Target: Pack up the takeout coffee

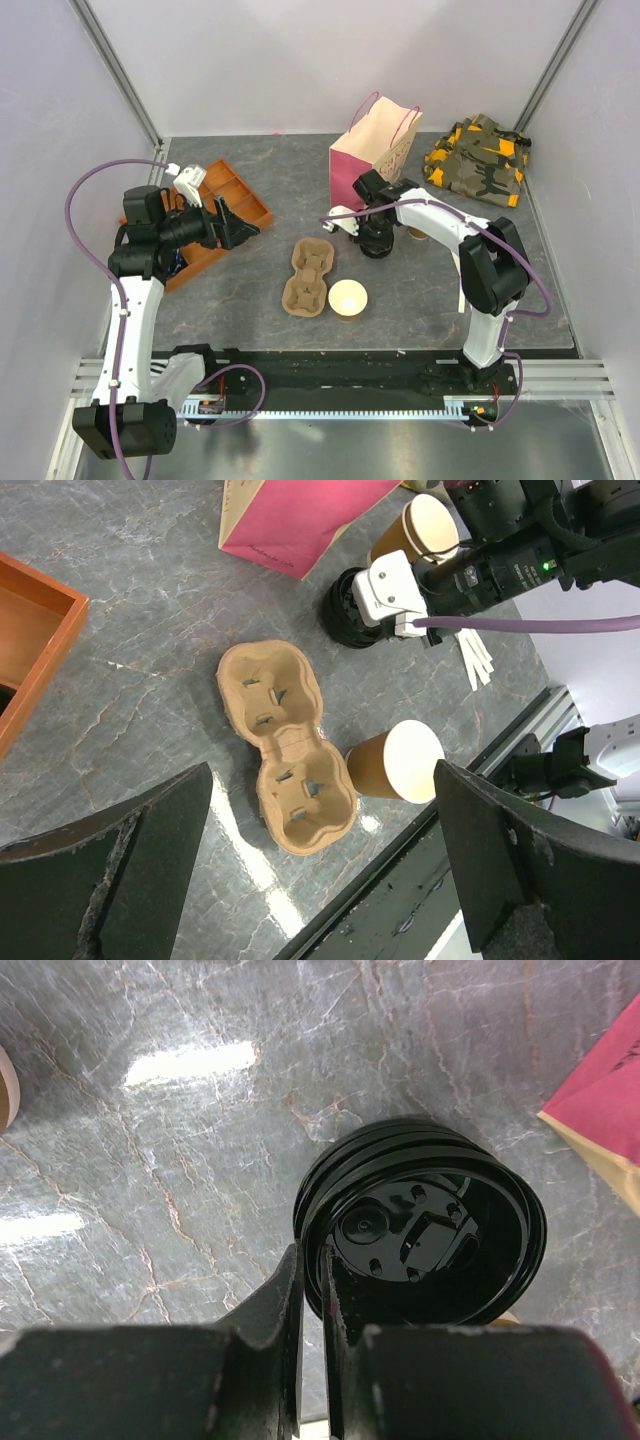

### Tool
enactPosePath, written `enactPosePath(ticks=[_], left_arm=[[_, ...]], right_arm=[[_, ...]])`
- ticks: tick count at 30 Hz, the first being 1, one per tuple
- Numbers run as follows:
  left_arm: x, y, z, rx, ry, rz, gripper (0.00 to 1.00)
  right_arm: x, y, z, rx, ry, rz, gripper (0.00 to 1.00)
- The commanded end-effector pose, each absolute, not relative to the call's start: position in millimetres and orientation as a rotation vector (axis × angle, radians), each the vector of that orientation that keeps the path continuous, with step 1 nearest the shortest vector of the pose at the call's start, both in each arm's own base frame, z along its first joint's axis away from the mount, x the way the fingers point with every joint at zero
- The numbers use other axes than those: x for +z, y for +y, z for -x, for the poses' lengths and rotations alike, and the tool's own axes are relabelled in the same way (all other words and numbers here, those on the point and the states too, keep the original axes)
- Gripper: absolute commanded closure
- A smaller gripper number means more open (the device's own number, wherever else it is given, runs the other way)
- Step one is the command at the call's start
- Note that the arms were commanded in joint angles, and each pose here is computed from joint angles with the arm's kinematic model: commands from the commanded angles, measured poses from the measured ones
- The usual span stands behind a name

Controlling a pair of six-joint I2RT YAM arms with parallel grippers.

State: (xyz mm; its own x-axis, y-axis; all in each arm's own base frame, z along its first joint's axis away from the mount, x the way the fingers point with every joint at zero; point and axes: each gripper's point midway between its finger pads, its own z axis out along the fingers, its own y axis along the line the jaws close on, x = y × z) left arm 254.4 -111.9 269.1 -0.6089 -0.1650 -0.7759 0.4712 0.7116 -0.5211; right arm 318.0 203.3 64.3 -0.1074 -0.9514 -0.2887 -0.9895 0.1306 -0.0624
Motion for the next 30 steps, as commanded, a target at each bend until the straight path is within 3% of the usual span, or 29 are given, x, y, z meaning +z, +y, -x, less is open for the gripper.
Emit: enactPosePath(ticks=[1, 17, 18, 24, 30], left_arm=[[274.5, -117.0, -252.8, -0.961, 2.015, -0.246, 0.0], [237.0, -146.8, -253.0, -1.095, 2.129, -0.166, 0.01], [234.9, -150.1, -257.6, -1.1, 2.125, -0.156, 0.08], [210.4, -184.2, -272.6, -1.195, 2.212, -0.119, 0.28], [201.3, -230.7, -282.4, -1.366, 2.219, -0.18, 0.33]], right_arm=[[91.6, 214.5, -326.8, 0.228, 2.094, 1.851, 1.0], [108.6, 217.3, -329.6, 0.27, 2.046, 1.763, 1.0], [107.4, 217.0, -330.0, 0.268, 2.035, 1.761, 1.0], [103.4, 214.5, -321.9, 0.258, 1.937, 1.8, 1.0], [95.2, 211.4, -312.0, 0.264, 1.875, 1.852, 1.0]])
